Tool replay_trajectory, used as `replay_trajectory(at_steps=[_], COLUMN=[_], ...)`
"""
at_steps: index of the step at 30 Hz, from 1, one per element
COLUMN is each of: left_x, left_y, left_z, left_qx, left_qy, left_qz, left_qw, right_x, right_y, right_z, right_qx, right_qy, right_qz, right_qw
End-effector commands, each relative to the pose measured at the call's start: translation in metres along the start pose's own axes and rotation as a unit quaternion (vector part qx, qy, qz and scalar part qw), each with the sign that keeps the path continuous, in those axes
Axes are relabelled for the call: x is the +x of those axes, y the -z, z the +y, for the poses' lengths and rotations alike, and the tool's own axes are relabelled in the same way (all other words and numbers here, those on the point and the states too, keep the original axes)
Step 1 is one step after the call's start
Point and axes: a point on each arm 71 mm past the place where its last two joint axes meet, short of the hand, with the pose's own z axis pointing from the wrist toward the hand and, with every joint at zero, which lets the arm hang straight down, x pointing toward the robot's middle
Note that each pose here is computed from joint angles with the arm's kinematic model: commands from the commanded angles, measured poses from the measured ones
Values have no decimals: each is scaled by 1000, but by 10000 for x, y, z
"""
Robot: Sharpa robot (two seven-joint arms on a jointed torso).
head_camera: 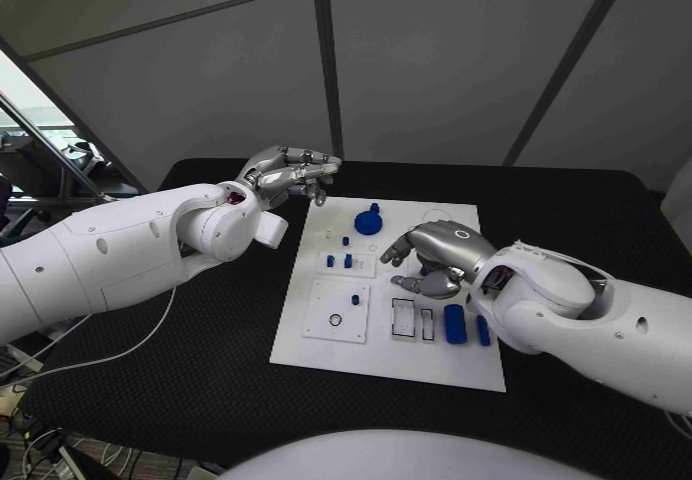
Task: Assemble the parts on the task board
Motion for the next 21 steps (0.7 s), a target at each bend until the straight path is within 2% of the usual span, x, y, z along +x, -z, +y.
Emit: replay_trajectory(at_steps=[1, 5, 8, 16, 21], left_x=[3, 5, 12, 23, 27], left_y=[0, -1, -5, -8, -7], left_z=[-4, 5, 14, 27, 28], left_qx=[0, 0, -1, -3, -3], left_qy=[3, 3, 3, 3, 4], left_qz=[6, 6, 8, 9, 10], left_qw=[1000, 1000, 1000, 1000, 1000], right_x=[-135, -247, -272, -243, -180], right_y=[43, 86, 109, 123, 98], right_z=[-96, -229, -317, -422, -464], right_qx=[23, 43, 59, 80, 91], right_qy=[-16, 0, 14, 39, 49], right_qz=[-14, -11, 2, 43, 81], right_qw=[1000, 999, 998, 995, 991])
